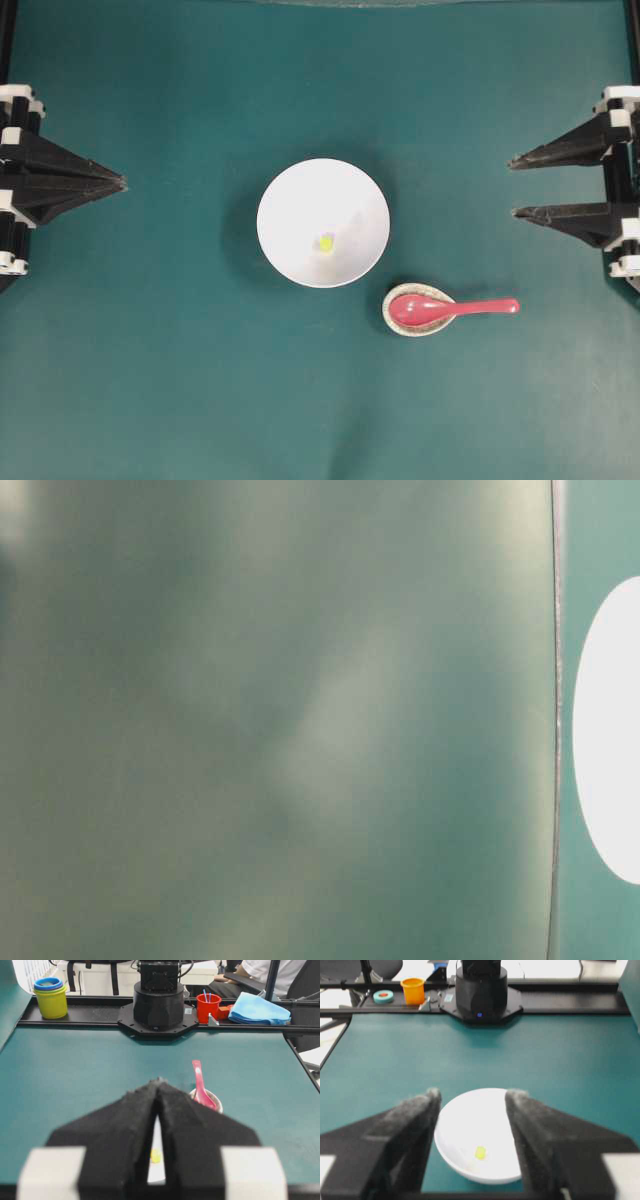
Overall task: Scoop the yellow hexagonal prism block from the bowl with a spoon using the right arm.
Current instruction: 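Move the right gripper to the red spoon handle in the spoon rest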
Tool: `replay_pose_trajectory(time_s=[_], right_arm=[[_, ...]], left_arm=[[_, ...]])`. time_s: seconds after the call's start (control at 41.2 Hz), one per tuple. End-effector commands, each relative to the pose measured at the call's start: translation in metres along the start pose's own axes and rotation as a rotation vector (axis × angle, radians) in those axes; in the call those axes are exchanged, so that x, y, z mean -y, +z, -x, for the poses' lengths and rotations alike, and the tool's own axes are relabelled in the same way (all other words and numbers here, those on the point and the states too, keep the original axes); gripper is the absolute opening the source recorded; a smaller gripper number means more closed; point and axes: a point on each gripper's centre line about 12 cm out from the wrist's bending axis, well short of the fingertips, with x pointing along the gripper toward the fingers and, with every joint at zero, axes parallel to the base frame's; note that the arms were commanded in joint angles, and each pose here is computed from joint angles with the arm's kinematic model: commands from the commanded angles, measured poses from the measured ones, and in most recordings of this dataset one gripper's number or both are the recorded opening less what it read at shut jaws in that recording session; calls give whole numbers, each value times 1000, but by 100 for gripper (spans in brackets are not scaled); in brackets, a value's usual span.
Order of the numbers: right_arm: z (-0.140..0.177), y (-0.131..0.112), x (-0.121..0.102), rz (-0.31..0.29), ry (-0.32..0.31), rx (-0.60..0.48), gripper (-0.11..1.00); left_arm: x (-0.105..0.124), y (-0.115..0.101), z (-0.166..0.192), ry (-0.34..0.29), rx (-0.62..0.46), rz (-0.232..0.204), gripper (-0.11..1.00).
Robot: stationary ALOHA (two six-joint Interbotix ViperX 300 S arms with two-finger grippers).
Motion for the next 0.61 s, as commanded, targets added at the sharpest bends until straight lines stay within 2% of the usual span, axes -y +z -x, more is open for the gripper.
replay_pose_trajectory(time_s=[0.0,0.267,0.582], right_arm=[[-5,3,1,-41,-7,-3,59],[-19,-36,-2,-57,-1,-119,59],[-28,-88,-29,-102,87,-133,58]], left_arm=[[0,12,-3,-1,35,-1,3],[0,12,-3,-1,38,-3,3],[0,12,-3,-1,43,-12,3]])
